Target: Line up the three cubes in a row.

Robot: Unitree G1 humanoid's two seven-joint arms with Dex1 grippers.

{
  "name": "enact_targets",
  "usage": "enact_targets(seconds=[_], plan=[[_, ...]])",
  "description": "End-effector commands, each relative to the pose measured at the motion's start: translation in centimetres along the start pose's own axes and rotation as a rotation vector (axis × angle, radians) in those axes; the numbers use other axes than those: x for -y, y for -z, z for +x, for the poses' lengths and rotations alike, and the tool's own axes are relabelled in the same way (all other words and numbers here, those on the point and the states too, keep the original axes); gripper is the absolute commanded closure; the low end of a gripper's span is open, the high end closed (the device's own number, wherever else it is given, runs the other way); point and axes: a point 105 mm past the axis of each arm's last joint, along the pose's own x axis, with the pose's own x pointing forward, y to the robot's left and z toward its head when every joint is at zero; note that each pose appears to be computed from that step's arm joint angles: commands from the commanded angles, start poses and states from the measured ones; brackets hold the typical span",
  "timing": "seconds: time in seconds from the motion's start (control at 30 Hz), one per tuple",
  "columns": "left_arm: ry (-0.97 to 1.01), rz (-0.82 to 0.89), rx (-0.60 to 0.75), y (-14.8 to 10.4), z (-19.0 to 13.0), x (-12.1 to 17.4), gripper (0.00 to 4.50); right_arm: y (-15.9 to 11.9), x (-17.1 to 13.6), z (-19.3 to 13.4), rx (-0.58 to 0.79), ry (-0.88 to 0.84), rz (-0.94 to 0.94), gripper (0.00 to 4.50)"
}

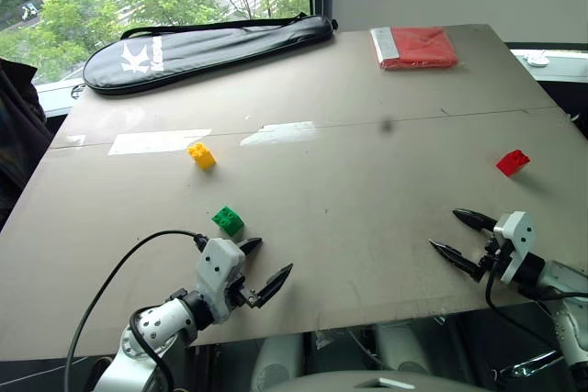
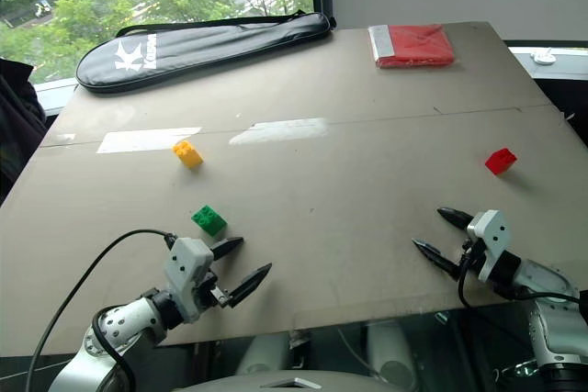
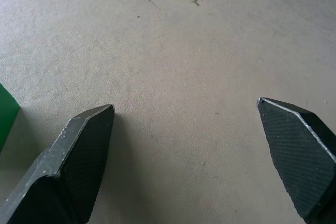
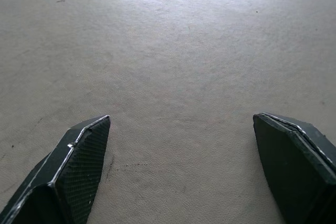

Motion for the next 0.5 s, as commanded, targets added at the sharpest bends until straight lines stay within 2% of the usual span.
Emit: enact_targets(seconds=[0.03,0.5], plan=[[-0.034,-0.011,0.014,-0.18,-0.51,0.22,0.05,-1.32,0.21,0.39,0.023,-0.039,-0.028,0.00],[-0.068,-0.045,0.027,0.51,-0.79,0.53,0.05,-0.53,0.92,0.35,-0.018,-0.066,-0.017,0.00]])
